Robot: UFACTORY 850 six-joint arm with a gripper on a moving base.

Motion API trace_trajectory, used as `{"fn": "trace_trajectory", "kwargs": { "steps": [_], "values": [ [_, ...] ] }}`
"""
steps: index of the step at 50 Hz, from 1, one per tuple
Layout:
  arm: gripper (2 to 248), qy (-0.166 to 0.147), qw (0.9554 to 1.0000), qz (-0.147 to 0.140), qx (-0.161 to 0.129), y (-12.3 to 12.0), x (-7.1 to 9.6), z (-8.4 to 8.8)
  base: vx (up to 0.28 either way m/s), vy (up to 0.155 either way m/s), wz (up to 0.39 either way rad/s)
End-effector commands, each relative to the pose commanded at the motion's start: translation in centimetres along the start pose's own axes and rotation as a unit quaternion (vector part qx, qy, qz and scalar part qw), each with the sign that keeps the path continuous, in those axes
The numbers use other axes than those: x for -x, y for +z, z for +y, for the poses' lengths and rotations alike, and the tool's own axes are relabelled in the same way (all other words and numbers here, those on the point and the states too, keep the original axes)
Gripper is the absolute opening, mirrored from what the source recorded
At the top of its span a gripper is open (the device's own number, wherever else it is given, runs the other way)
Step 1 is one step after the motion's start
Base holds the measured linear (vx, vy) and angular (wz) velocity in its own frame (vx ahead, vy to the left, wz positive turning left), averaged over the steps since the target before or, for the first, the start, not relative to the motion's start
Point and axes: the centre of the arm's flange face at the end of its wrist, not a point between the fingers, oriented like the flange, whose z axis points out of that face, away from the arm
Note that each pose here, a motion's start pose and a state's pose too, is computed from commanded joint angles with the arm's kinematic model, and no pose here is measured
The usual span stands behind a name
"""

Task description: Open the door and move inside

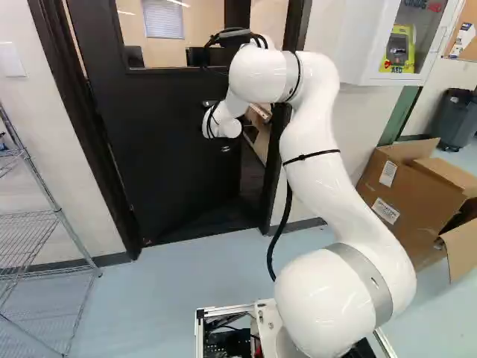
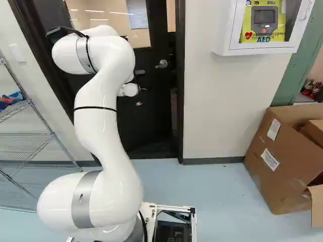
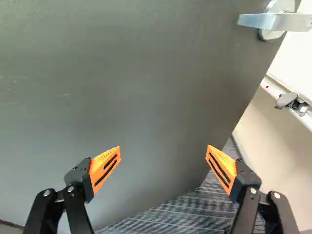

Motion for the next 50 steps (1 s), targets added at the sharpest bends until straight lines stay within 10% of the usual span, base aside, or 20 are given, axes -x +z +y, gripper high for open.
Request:
{"fn": "trace_trajectory", "kwargs": {
  "steps": [50],
  "values": [
    [247,0.005,0.9992,-0.038,0.012,-10.1,1.8,1.7,0.0,0.0,0.0]
  ]
}}
